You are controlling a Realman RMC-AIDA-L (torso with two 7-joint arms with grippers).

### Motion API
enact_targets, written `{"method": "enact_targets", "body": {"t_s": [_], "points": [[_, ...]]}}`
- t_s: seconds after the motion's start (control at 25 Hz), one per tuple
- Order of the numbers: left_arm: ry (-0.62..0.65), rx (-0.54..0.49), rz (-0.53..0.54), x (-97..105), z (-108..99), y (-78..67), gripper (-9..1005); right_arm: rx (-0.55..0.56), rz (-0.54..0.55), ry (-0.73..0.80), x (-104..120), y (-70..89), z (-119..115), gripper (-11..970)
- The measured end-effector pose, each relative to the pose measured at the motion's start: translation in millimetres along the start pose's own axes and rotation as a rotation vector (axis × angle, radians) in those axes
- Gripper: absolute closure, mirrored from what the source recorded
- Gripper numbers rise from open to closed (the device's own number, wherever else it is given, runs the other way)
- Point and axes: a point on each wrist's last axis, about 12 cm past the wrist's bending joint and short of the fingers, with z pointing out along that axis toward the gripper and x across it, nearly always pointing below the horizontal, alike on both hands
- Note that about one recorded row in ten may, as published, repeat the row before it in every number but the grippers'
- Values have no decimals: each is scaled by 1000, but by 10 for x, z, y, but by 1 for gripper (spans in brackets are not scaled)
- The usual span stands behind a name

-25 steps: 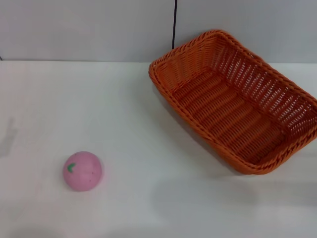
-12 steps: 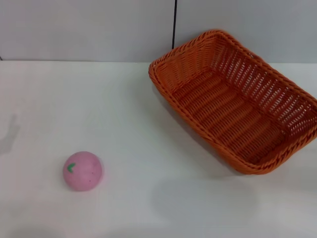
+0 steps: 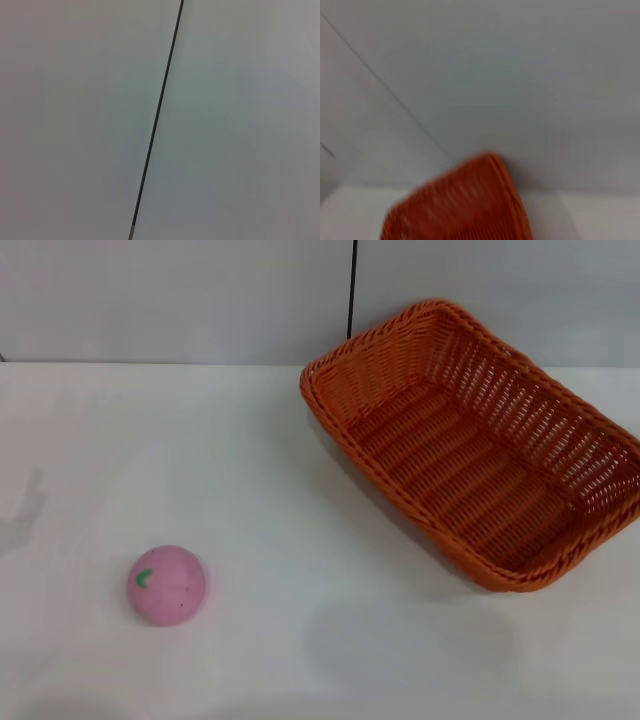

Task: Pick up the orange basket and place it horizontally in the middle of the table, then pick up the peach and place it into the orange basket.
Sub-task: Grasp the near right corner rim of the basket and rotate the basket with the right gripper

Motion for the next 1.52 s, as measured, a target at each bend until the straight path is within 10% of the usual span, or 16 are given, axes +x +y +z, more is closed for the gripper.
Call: {"method": "enact_targets", "body": {"t_s": [0.48, 1.52], "points": [[9, 2, -14, 12, -112, -32, 168, 91, 16, 322, -578, 188, 387, 330], [-2, 27, -16, -31, -264, -52, 169, 166, -124, 349, -143, 393, 1441, 364]]}}
